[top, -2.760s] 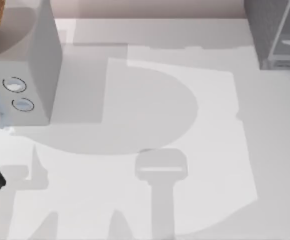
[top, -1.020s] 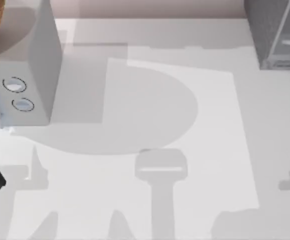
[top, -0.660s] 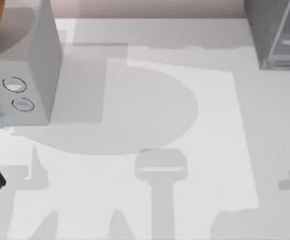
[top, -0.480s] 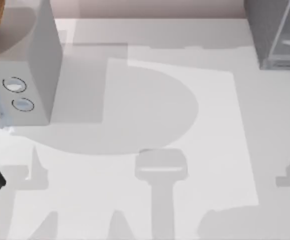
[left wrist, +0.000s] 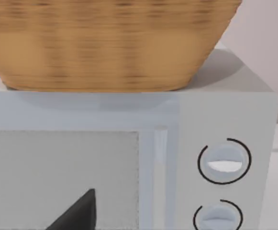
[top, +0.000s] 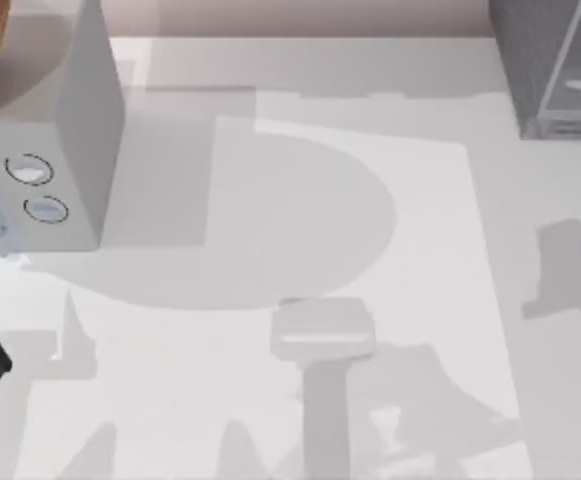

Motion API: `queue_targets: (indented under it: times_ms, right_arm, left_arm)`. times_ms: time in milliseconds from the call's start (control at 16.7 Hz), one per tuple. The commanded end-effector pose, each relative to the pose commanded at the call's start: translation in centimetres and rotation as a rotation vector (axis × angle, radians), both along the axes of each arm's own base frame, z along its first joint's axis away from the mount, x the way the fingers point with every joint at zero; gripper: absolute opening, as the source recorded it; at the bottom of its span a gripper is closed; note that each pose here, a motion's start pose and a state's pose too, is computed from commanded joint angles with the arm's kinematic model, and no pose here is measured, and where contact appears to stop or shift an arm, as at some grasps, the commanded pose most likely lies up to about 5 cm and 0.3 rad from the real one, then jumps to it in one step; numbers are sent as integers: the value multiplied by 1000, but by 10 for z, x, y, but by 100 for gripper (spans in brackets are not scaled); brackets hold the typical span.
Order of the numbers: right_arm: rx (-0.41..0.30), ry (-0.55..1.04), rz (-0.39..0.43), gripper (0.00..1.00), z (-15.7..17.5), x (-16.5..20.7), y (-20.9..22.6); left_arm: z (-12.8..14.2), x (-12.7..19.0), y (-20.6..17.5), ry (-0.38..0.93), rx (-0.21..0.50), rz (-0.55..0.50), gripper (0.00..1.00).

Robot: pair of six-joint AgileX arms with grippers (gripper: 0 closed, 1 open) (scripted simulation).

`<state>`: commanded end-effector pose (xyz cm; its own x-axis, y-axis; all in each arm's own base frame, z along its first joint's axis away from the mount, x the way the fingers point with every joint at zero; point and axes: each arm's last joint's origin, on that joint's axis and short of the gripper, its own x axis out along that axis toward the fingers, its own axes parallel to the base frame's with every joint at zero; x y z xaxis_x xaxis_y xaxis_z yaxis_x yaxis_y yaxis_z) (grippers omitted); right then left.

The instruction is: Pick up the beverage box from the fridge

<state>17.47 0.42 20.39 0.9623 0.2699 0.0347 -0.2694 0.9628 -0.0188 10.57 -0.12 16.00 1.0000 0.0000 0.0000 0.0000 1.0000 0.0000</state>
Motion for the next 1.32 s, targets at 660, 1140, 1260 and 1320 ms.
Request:
queue_targets:
  times_ms: [660,1140,1260,1320]
  right_arm:
    - [14,69,371,0,-90,113,3]
    - [2,38,492,0,-141,129,3]
    - [2,38,492,0,-141,129,3]
    - [2,38,492,0,-141,129,3]
  left_arm:
    - [0,0,0,0,0,0,100]
    - [0,0,0,0,0,0,100]
    - [0,0,0,0,0,0,100]
    - [0,0,0,0,0,0,100]
